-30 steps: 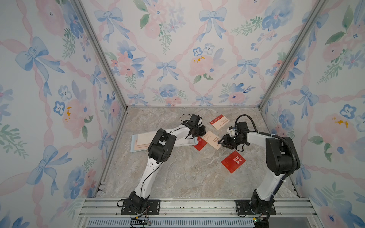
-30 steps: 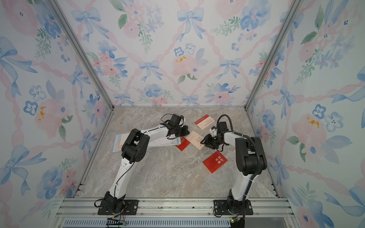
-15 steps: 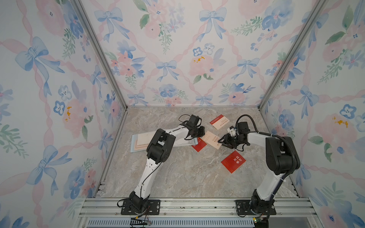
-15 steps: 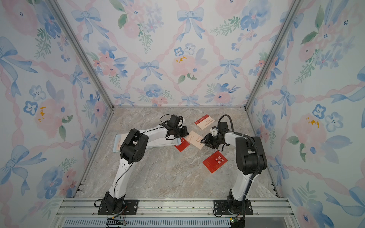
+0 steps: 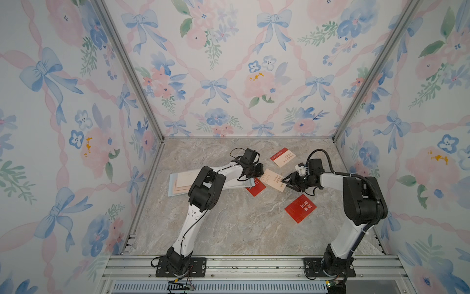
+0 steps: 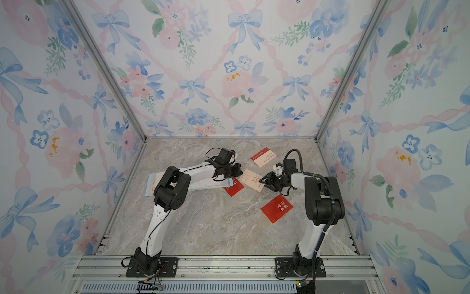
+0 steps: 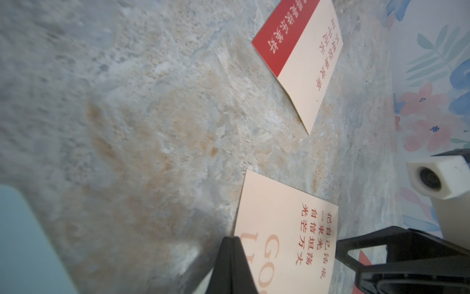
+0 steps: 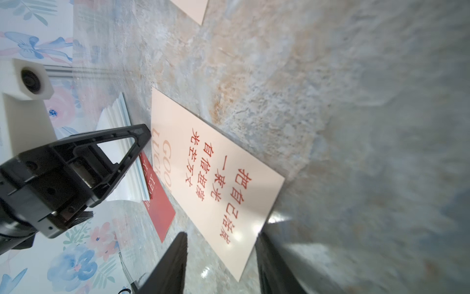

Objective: Place the photos into the photo albums
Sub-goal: Pick up the photo at the center of the board.

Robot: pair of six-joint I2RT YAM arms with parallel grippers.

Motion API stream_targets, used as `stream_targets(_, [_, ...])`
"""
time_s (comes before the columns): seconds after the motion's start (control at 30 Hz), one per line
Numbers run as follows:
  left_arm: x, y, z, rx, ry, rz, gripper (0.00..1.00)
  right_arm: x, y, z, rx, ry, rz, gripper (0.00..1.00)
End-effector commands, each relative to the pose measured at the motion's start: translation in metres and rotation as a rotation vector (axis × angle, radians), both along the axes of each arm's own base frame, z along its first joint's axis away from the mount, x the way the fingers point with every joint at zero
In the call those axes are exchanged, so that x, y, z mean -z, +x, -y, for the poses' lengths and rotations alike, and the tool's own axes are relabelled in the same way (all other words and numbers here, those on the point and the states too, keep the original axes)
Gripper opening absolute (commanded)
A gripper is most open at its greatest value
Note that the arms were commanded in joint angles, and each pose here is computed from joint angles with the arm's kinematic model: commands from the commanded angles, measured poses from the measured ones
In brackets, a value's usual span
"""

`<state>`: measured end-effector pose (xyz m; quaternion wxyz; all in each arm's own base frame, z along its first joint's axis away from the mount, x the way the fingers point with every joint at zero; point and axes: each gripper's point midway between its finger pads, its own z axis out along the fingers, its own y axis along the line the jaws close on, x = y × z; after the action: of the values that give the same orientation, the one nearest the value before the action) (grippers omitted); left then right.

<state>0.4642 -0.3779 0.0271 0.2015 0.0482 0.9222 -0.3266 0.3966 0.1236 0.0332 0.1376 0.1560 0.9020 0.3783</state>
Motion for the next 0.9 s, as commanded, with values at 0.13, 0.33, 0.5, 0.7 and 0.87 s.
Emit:
stream_targets(0.13, [0.025,-0.034,0.002,0.052,0.058,-0.092,0.03,-0.009,0.018,-0.001,0.084,0.122,0.044,0.46])
stream_targets(0.33, [0.026,-0.036,0.001,0.049,0.060,-0.096,0.03,-0.020,0.021,-0.001,0.089,0.150,0.078,0.46])
stream_targets(0.5, [0.023,-0.035,0.002,0.048,0.060,-0.089,0.03,-0.027,0.024,-0.001,0.093,0.180,0.099,0.45])
stream_targets(0.7, [0.023,-0.036,0.003,0.051,0.057,-0.091,0.03,-0.032,0.031,-0.002,0.107,0.204,0.116,0.45])
stream_targets(0.87, [0.025,-0.037,0.002,0.048,0.060,-0.096,0.03,-0.042,0.030,-0.006,0.076,0.230,0.122,0.45])
